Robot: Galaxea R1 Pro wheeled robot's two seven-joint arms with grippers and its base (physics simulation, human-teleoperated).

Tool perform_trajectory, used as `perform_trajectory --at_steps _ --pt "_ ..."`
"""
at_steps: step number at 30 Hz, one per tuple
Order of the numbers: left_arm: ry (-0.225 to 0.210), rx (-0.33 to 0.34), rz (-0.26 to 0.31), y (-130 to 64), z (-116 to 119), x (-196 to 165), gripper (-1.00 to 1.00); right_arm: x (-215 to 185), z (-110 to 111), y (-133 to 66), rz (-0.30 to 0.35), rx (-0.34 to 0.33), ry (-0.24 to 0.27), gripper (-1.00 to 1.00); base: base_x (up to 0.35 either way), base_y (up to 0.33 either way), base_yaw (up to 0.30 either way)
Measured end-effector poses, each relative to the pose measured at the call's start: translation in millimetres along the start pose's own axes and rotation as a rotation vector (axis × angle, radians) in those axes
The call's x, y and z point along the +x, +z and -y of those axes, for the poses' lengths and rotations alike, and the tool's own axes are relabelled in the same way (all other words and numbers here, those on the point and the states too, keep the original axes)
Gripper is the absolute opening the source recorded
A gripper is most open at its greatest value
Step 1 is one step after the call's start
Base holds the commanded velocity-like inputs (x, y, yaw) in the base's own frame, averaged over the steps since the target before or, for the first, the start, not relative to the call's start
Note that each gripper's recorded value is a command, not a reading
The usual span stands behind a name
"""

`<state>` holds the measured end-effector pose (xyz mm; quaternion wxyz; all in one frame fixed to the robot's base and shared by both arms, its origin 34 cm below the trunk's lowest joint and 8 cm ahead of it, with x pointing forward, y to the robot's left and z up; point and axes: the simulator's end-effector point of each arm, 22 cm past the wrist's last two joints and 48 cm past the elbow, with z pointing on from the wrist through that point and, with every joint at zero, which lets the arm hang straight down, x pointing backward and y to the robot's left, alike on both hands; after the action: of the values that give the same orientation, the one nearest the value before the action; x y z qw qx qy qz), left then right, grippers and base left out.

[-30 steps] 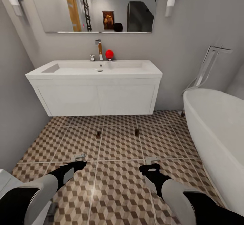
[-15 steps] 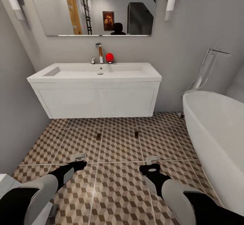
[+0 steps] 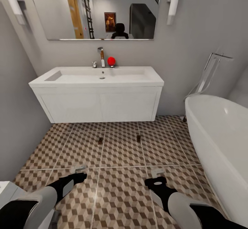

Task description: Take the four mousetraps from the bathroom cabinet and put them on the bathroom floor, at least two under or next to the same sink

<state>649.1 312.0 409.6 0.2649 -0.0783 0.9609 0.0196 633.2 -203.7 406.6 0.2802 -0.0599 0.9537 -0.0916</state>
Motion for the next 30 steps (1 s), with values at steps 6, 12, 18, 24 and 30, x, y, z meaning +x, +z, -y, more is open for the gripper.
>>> perform_trajectory --at_steps 6,12,18,24,30 --pt "0.002 -0.003 -0.029 -9.2 -1.4 12.1 1.00 19.5 2.6 -9.8 -0.035 0.001 -0.006 1.00 0.000 0.000 0.000" --pt "0.002 -0.011 -0.058 -18.9 -3.5 13.4 1.00 45.9 9.8 -20.2 -0.078 0.008 -0.013 1.00 0.000 0.000 0.000" --pt "-0.003 -0.020 -0.066 -28.3 -9.4 7.7 1.00 67.7 13.7 -32.0 -0.114 0.009 -0.020 1.00 0.000 0.000 0.000" --pt "-0.023 -0.023 -0.066 -37.6 -13.5 1.2 1.00 76.9 15.2 -43.4 -0.131 0.007 -0.023 1.00 0.000 0.000 0.000" --pt "-0.037 -0.022 -0.067 -46.8 -14.1 -4.3 1.00 73.5 16.9 -53.0 -0.135 0.006 -0.023 1.00 0.000 0.000 0.000"
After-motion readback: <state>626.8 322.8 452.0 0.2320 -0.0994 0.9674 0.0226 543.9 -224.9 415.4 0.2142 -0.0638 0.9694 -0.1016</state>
